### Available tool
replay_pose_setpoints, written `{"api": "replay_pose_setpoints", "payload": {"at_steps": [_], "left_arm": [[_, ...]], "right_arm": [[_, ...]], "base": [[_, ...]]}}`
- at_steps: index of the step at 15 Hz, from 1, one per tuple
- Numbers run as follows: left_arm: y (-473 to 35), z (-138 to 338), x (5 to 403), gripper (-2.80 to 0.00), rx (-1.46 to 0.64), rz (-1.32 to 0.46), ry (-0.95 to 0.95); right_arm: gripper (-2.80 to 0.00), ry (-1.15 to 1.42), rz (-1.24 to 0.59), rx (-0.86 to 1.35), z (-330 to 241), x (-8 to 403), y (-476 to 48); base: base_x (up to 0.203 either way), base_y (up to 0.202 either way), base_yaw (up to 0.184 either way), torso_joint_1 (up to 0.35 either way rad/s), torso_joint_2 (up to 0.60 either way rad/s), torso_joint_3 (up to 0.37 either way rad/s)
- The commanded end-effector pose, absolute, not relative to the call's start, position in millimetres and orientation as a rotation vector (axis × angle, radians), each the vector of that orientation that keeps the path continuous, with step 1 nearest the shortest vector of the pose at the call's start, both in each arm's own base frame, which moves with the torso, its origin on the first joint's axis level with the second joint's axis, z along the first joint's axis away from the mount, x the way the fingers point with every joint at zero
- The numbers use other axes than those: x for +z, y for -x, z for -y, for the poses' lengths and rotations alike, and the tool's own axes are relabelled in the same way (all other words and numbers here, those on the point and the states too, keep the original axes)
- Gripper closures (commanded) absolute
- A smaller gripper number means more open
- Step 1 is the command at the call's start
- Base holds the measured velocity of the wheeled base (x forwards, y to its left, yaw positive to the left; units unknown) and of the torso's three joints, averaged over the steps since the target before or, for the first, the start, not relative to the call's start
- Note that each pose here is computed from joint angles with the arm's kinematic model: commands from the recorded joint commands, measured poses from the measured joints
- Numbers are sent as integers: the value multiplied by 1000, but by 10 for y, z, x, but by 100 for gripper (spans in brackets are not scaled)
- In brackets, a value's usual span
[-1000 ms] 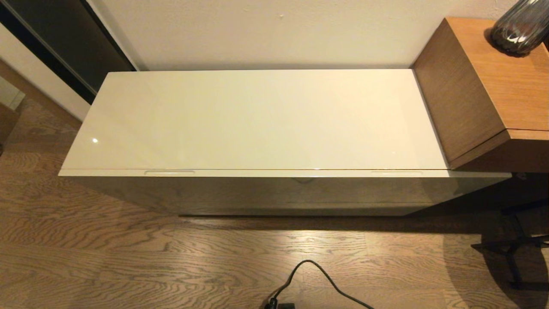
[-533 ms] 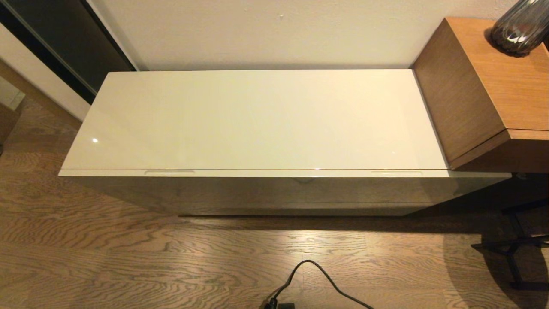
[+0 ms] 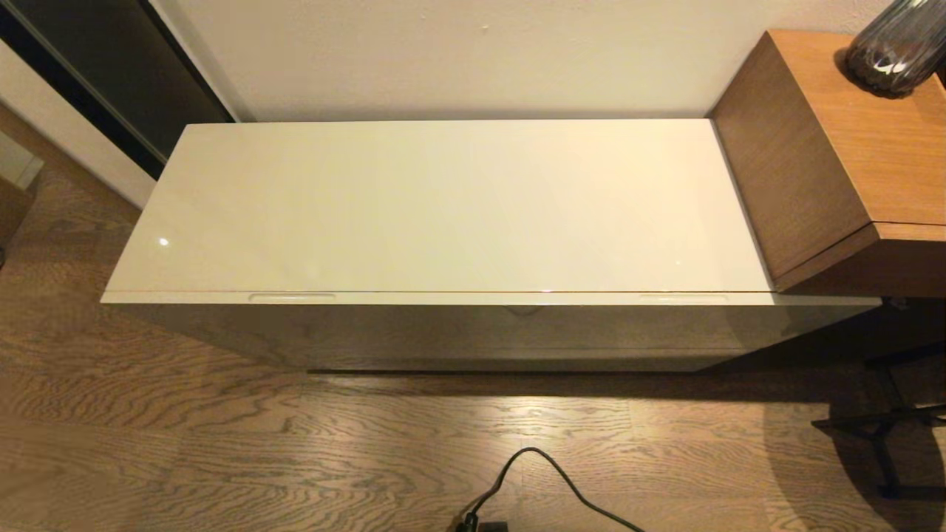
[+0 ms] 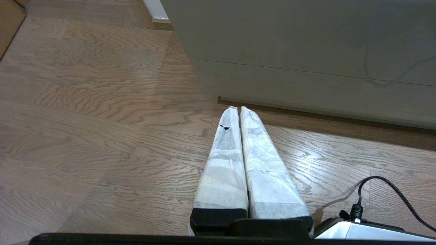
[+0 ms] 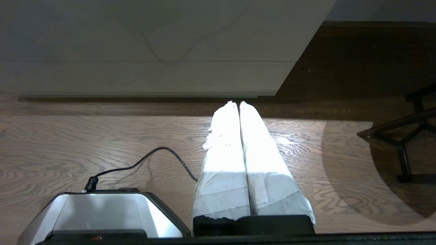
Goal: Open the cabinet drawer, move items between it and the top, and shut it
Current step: Open the drawer
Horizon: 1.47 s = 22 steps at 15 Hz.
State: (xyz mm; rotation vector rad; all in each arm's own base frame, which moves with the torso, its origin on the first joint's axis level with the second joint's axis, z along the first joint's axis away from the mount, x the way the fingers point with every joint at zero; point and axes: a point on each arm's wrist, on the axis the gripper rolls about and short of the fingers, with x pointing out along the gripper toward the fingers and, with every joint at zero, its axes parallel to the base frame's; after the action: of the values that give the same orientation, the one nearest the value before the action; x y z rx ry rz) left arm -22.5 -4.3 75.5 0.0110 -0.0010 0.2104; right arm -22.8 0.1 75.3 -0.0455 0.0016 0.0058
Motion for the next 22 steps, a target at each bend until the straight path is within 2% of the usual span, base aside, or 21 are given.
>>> {"api": "replay_pose_setpoints", "payload": {"at_steps": [1,9,12,14,16,19,22], "left_arm": [[252,48,742,0,211,39,-14],[251,48,738,0,212,37,-14],[251,48,738,0,210,37,-16],[251,48,738,0,210,37,-14],[252,48,742,0,210,39,-14],[252,48,741,0,210,38,-14],[251,48,738,0,210,37,-14]], "right_arm": [[0,51,-4,7,-2,757,229],[0,8,0,-1,0,784,239],[0,4,50,28,-6,1326,444],[0,-28,-68,52,-12,1704,365],[0,-48,-287,66,-16,1928,-18],[0,-51,-587,92,-36,1990,-787],[0,-68,-763,105,-161,1941,-1632]], "base": [[0,0,0,0,0,0],[0,0,0,0,0,0],[0,0,0,0,0,0],[0,0,0,0,0,0],[0,0,0,0,0,0],[0,0,0,0,0,0],[0,0,0,0,0,0]]}}
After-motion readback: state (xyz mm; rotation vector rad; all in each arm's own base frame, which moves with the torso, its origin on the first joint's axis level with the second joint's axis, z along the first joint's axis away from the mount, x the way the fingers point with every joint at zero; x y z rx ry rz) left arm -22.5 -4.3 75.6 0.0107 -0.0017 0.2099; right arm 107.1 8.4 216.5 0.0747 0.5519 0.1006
